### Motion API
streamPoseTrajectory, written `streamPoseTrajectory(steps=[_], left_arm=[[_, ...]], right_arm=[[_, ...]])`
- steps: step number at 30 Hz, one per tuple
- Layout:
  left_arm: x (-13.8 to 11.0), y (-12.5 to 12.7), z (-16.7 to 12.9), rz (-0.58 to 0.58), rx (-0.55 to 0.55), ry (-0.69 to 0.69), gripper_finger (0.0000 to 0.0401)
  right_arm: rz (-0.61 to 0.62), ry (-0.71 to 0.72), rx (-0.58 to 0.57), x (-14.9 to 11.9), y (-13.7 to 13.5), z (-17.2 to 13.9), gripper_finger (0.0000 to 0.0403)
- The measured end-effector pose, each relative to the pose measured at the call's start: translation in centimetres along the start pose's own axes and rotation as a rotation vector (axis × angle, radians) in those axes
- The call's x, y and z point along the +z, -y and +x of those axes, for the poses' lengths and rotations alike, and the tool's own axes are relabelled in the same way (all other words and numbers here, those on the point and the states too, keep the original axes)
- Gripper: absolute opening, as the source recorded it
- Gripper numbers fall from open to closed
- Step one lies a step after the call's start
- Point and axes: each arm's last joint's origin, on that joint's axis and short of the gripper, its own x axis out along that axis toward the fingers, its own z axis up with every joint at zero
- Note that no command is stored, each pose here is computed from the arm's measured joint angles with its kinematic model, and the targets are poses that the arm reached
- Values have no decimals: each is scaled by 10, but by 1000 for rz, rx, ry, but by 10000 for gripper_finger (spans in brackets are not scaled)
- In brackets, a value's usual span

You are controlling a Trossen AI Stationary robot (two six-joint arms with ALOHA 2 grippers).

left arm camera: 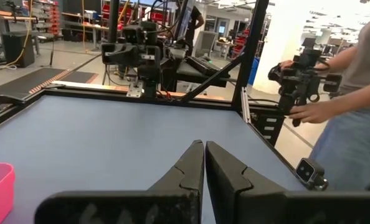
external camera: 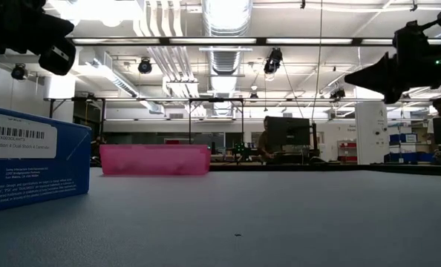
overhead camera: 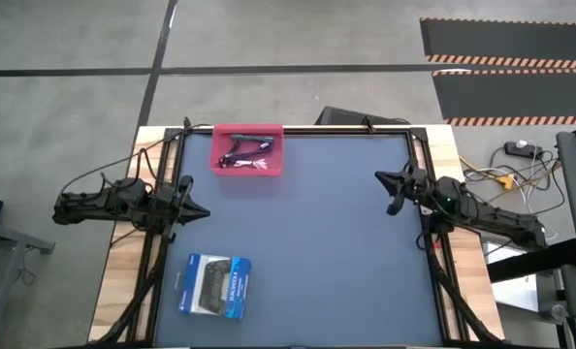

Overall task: Pick and place USB-C Cables
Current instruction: Return to Home Position

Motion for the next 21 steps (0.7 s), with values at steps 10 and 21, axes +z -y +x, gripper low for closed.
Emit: streamPoseTrajectory(steps=[10, 21], left_arm=[[-1, 0, 1, -1, 1, -8, 0], [-1, 0, 1, -1, 1, -9, 0]], right_arm=[[-247, 8, -15, 0, -6, -2, 9], [-210, 7, -34, 0, -6, -1, 9]])
